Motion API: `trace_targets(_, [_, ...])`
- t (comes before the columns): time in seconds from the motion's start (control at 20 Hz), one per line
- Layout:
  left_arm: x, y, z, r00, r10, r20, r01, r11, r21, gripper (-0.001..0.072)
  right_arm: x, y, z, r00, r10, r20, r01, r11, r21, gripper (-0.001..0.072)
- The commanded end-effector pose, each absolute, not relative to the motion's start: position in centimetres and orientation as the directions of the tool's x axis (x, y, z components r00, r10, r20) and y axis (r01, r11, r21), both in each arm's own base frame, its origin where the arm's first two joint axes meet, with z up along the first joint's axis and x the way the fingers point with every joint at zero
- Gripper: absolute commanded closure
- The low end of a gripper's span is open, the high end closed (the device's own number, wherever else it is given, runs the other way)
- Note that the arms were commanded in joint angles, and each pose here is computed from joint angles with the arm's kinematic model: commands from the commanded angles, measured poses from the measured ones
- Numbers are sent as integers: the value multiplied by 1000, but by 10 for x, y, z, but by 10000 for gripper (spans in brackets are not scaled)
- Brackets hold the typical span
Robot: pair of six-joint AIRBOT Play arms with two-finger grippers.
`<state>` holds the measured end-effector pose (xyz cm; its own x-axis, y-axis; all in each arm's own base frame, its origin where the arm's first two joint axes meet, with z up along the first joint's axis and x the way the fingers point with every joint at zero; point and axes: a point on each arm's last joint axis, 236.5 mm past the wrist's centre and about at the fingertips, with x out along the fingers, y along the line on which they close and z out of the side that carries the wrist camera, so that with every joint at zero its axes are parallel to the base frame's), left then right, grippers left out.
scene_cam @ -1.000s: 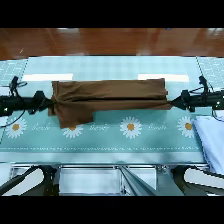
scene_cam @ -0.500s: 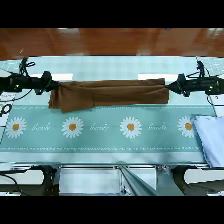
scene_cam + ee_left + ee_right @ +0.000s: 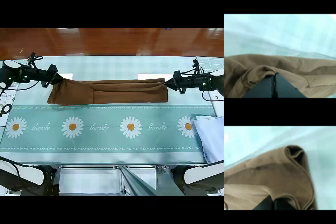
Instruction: Fold the shirts.
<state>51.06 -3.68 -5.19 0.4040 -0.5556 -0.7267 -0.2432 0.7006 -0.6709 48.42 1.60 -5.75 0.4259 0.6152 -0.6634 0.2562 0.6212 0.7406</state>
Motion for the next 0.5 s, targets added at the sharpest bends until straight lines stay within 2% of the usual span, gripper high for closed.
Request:
trace_targets(0.0, [514,-41,-65,383,-564,-731,-249,700,-670,665,494,15,-67,449,592,-669,268,626,733,629])
trace_targets(0.05, [512,-44,-65,373,-571,-731,-246,699,-672,489,497,16,-68,456,586,-670,269,627,732,423])
trace_targets(0.1, [505,-49,-62,340,-595,-729,-238,695,-678,235,498,20,-66,459,594,-661,265,618,740,293])
trace_targets(0.15, [496,-53,-56,296,-623,-724,-218,694,-687,200,498,26,-61,459,616,-640,259,597,760,296])
trace_targets(0.3, [462,-40,-20,145,-673,-725,-212,695,-687,201,488,22,-36,407,684,-605,232,563,793,296])
trace_targets(0.35, [446,-25,-8,100,-647,-756,-213,728,-652,201,481,16,-20,386,715,-584,223,542,811,296])
trace_targets(0.45, [422,16,19,114,-519,-847,-197,824,-531,200,466,-10,18,382,736,-559,192,528,827,296])
